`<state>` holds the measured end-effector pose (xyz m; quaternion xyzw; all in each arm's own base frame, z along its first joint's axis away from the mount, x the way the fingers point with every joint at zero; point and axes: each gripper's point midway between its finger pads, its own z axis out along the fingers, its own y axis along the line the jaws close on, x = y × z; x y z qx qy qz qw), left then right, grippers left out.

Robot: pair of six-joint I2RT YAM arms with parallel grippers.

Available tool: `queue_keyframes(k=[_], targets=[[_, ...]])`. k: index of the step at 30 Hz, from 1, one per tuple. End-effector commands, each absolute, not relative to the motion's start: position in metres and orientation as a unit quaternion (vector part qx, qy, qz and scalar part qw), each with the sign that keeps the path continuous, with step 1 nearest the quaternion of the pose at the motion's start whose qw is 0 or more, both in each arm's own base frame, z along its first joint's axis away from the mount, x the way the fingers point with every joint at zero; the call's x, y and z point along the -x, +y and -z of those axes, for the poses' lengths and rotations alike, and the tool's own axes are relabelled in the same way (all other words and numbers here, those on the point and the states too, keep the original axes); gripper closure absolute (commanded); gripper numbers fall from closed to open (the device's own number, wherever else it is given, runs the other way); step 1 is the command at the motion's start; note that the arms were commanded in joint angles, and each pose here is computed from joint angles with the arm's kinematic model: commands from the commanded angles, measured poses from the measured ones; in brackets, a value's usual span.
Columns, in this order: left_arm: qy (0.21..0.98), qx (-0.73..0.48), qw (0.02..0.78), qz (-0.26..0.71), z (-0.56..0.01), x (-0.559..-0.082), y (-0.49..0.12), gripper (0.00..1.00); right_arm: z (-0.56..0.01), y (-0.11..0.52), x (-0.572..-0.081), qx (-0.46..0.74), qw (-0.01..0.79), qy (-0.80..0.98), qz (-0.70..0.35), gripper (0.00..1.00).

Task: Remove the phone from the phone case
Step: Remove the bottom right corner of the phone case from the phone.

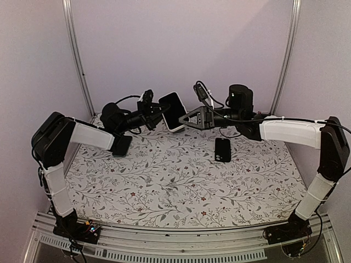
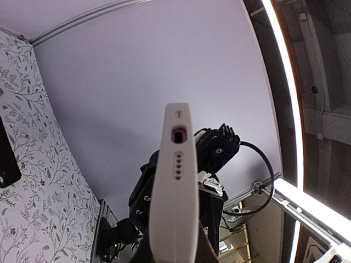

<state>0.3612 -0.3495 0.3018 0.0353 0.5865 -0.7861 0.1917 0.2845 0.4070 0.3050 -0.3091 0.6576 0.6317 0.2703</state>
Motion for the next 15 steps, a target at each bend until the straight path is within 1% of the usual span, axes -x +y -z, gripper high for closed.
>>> queue_keyframes(k=[1, 5, 7, 11, 15], targets=[[0.559, -0.042, 0.209, 0.801, -0.321, -0.358, -0.34, 1.0, -0.341, 0.391, -0.274, 0.331, 0.309, 0.612, -0.648, 0.48], [0.553, -0.04, 0.211, 0.805, -0.327, -0.358, -0.337, 1.0, -0.341, 0.386, -0.272, 0.325, 0.304, 0.612, -0.654, 0.5], [0.551, -0.042, 0.212, 0.806, -0.33, -0.357, -0.336, 1.0, -0.34, 0.385, -0.272, 0.322, 0.303, 0.613, -0.655, 0.54], [0.548, -0.044, 0.211, 0.808, -0.333, -0.356, -0.336, 1.0, -0.342, 0.383, -0.27, 0.322, 0.303, 0.61, -0.658, 0.64], [0.548, -0.048, 0.209, 0.808, -0.334, -0.355, -0.337, 1.0, -0.345, 0.384, -0.27, 0.324, 0.305, 0.605, -0.661, 0.79]])
